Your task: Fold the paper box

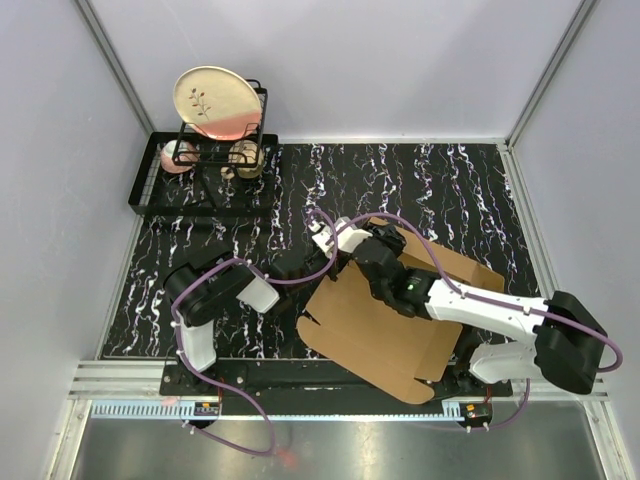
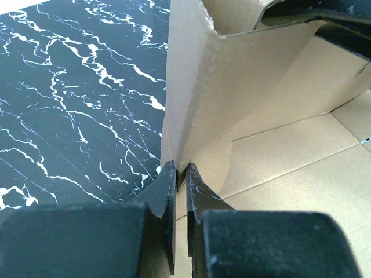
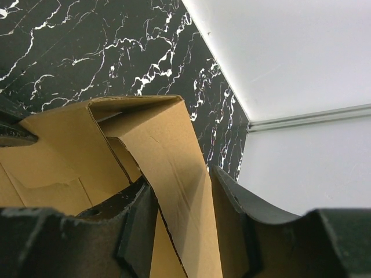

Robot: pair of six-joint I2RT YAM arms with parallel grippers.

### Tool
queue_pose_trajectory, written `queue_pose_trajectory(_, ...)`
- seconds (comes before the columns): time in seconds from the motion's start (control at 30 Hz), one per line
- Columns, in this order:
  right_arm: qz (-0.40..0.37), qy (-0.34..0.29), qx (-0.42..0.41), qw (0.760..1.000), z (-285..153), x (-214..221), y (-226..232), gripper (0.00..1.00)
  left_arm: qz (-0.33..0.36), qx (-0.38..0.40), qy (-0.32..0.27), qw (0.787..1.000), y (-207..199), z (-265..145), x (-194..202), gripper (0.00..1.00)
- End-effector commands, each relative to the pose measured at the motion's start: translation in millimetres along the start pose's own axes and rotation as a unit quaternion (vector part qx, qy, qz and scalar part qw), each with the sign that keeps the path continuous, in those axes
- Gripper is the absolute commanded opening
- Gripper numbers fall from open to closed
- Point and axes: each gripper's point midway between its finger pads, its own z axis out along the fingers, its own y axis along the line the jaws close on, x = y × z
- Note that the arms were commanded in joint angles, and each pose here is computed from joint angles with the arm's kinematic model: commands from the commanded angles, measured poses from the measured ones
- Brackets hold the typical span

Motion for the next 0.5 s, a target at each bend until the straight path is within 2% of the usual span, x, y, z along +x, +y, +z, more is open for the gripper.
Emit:
queue_pose_trajectory(0.0, 0.035, 0.003, 0.026, 0.999, -7.0, 1.9, -21.2, 0.47, 0.042, 0.048, -0.21, 0.976, -25.1, -6.6, -112.7, 0.0)
queue_pose_trajectory(0.3, 0.046, 0.005, 0.022, 0.999, -17.3, 1.1, -34.7, 0.5, 0.038, 0.051, -0.208, 0.976, -26.0, -4.6, -111.7, 0.0)
queue_pose_trajectory(0.4, 0.05, 0.005, 0.015, 0.999, -18.8, 2.8, -32.5, 0.47, 0.035, 0.052, -0.208, 0.976, -25.9, -3.7, -110.8, 0.0)
queue_pose_trajectory(0.47, 0.047, 0.009, 0.007, 0.999, -18.5, 4.9, -28.7, 0.41, 0.034, 0.053, -0.21, 0.976, -26.4, -3.0, -112.2, 0.1)
